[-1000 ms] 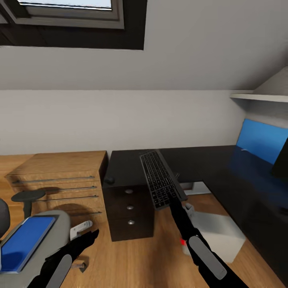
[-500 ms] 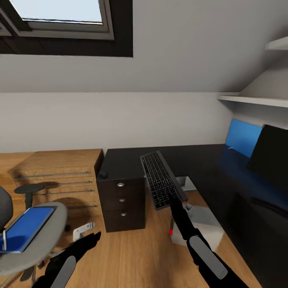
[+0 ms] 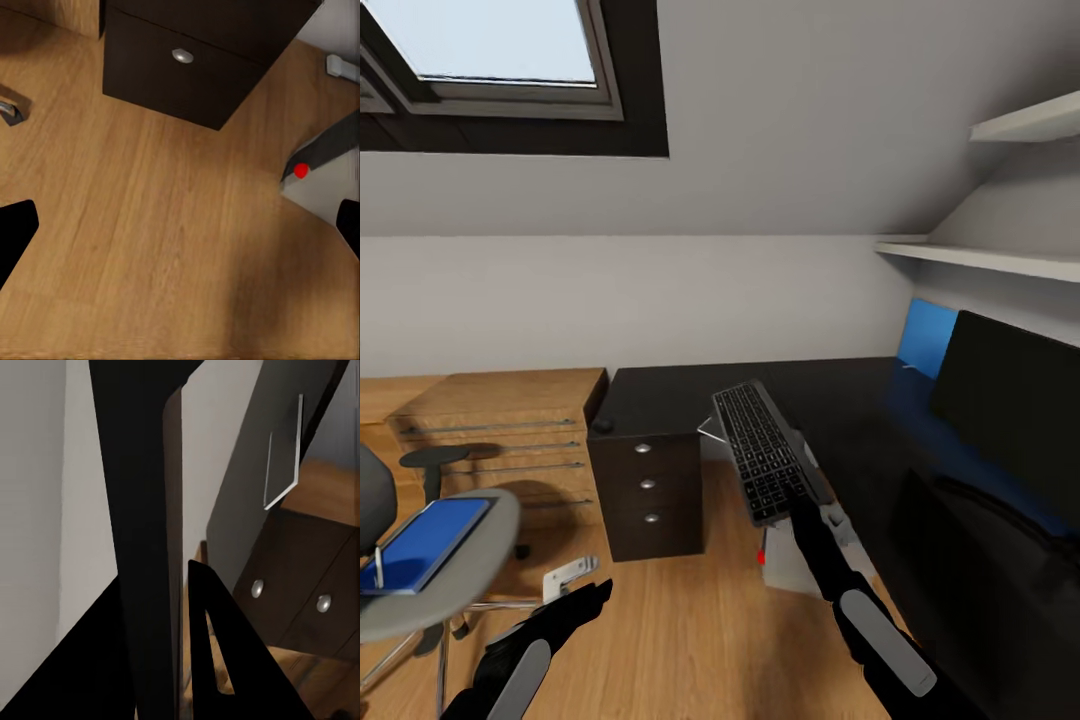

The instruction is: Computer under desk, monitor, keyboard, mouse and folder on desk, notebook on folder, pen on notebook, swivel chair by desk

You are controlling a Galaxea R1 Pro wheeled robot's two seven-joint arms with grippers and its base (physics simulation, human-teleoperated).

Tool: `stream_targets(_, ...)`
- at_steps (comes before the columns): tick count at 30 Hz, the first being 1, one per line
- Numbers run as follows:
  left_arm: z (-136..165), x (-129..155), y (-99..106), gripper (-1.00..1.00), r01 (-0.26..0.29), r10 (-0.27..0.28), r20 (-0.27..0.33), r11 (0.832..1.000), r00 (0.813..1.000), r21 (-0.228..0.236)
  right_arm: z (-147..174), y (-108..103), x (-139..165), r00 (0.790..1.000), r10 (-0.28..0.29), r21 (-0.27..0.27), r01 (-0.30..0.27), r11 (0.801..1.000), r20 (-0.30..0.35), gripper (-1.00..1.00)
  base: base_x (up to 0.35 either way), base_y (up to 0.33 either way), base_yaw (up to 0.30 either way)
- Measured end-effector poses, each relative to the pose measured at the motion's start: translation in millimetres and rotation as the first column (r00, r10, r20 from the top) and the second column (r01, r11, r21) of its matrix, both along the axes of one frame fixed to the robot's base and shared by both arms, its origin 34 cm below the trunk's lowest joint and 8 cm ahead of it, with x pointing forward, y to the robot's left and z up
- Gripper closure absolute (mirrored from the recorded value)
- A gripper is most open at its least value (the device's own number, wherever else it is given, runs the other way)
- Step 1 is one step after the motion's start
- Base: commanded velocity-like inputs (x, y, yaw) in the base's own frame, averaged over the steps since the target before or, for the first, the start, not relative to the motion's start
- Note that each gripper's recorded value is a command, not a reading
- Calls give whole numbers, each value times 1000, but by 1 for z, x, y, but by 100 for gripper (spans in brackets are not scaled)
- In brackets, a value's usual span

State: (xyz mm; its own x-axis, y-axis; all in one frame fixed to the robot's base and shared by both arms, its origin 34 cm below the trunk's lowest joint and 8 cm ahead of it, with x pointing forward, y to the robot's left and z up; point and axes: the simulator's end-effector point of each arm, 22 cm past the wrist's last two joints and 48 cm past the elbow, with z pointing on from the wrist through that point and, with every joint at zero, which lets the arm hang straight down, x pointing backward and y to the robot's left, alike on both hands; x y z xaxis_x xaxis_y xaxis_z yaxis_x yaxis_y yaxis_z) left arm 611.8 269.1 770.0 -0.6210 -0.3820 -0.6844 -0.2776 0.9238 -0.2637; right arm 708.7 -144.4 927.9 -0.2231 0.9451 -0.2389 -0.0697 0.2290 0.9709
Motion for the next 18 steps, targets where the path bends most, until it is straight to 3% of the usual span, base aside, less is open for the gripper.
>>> stream_targets(8,12,-1,0,-100,1,-1,-1,1000,1000,0,6,-9,0,999,18,29,-17,999,-28,100,-258,-246,0)
stream_targets(12,17,-1,-1,-100,1,-1,-1,1000,1000,0,7,-18,-1,996,56,98,-49,994,-69,100,-258,-246,0)
stream_targets(14,20,-1,-1,-100,1,-1,-1,1000,1000,0,9,-35,1,995,48,140,-36,989,-86,100,-258,-246,0)
stream_targets(18,26,-2,-1,-100,1,-1,-1,1000,1000,0,19,-48,4,994,54,188,-36,981,-91,100,-258,-246,0)
